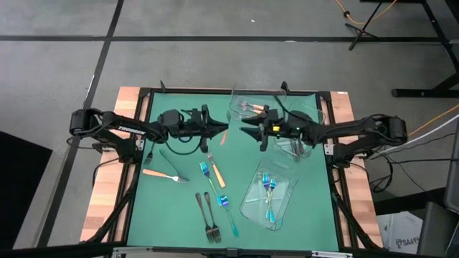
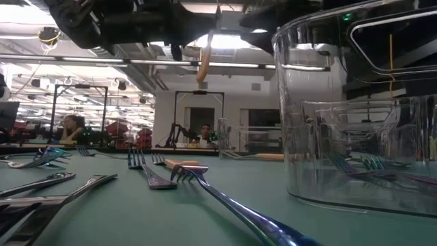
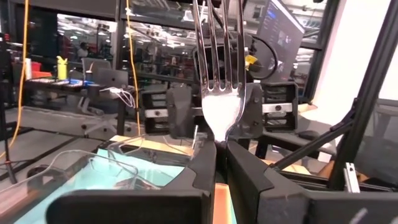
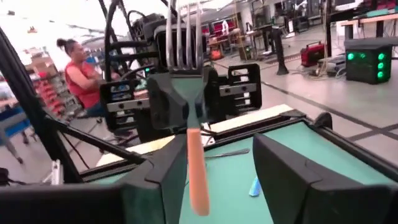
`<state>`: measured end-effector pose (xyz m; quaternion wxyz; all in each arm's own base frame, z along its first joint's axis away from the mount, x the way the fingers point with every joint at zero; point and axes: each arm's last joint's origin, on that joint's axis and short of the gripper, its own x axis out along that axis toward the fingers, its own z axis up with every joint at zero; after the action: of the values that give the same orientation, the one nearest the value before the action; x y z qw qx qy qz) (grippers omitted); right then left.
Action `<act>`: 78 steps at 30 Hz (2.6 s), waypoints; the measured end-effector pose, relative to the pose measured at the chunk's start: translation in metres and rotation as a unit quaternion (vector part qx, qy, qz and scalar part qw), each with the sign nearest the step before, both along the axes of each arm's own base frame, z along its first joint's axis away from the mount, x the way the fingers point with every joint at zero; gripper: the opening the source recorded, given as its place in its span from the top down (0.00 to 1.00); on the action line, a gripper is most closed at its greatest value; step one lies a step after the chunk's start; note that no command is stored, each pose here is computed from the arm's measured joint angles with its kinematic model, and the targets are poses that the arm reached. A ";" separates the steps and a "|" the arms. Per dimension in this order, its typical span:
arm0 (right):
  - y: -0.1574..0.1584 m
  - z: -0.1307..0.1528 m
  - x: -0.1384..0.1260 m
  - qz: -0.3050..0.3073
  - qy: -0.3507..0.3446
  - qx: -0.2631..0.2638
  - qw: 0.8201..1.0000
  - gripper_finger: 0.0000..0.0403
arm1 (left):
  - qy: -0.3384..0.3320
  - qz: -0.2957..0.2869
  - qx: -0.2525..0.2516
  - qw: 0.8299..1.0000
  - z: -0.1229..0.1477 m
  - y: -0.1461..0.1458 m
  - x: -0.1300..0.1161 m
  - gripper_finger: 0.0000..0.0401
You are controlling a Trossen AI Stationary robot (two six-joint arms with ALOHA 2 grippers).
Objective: Sort silverware by color (type)
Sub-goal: Put the orange fork into the top transparent bin
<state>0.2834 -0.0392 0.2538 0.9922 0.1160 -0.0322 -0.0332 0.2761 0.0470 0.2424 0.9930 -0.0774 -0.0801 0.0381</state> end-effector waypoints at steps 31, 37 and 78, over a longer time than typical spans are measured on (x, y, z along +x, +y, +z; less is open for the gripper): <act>0.002 0.001 0.068 0.206 0.052 -0.076 0.974 0.58 | -0.046 -0.118 0.058 0.990 0.009 -0.015 -0.001 0.94; 0.003 0.006 0.071 0.239 0.039 -0.087 0.966 0.58 | -0.047 -0.117 0.058 0.990 0.009 -0.015 -0.001 0.94; 0.003 0.005 0.071 0.229 0.043 -0.085 0.969 0.99 | -0.040 -0.100 0.052 0.993 0.008 -0.014 0.000 0.94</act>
<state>0.3545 -0.0366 0.2587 0.9800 0.0339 0.0353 0.1928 0.2756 0.0330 0.2503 0.9906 -0.0344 -0.1135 -0.0684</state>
